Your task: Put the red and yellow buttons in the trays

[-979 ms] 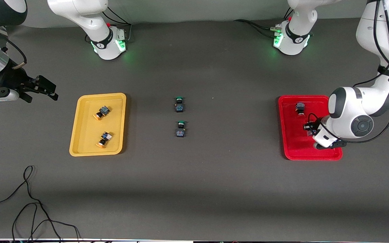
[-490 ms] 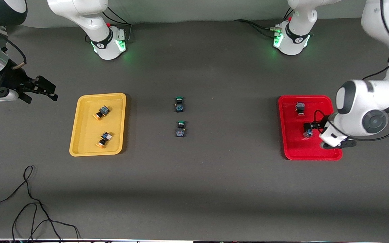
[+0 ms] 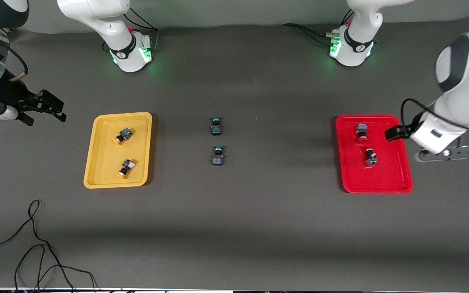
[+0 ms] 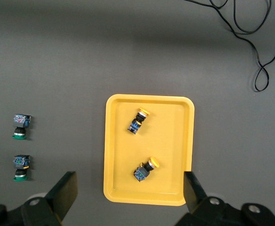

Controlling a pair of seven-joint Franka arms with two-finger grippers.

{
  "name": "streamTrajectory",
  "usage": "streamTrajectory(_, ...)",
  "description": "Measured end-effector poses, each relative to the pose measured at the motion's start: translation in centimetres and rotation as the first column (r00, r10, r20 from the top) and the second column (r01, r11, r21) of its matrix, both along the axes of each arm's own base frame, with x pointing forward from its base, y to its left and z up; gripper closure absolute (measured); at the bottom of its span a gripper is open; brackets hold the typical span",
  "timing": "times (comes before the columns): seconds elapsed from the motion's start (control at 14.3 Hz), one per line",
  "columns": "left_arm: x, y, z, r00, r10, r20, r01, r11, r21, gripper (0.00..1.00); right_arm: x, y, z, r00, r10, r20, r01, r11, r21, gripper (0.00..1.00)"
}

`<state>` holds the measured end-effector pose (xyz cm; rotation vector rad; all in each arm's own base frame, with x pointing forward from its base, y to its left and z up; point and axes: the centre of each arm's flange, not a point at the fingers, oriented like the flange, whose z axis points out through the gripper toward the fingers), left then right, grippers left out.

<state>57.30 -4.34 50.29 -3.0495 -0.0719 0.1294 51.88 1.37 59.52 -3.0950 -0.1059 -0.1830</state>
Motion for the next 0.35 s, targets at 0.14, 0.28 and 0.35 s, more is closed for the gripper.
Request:
streamTrajectory(0.14,-0.4,0.1,1.8,0.999,-0.04,0.018,0.04,0.999,-0.015,0.0,0.0,0.0,0.0,1.0,0.003,-0.01,-0.003,1.0,-0.001,0.0)
streamTrajectory(0.28,-0.9,0.7,3.0,0.998,-0.058,0.027,0.059,0.998,-0.035,0.0,-0.2,0.0,0.0,1.0,0.004,-0.027,-0.005,1.0,-0.001,0.0)
streamTrajectory(0.35,-0.9,1.2,3.3,0.997,-0.073,0.032,0.074,0.997,-0.037,0.0,-0.2,0.0,0.1,1.0,0.005,-0.026,-0.005,1.0,-0.001,0.0)
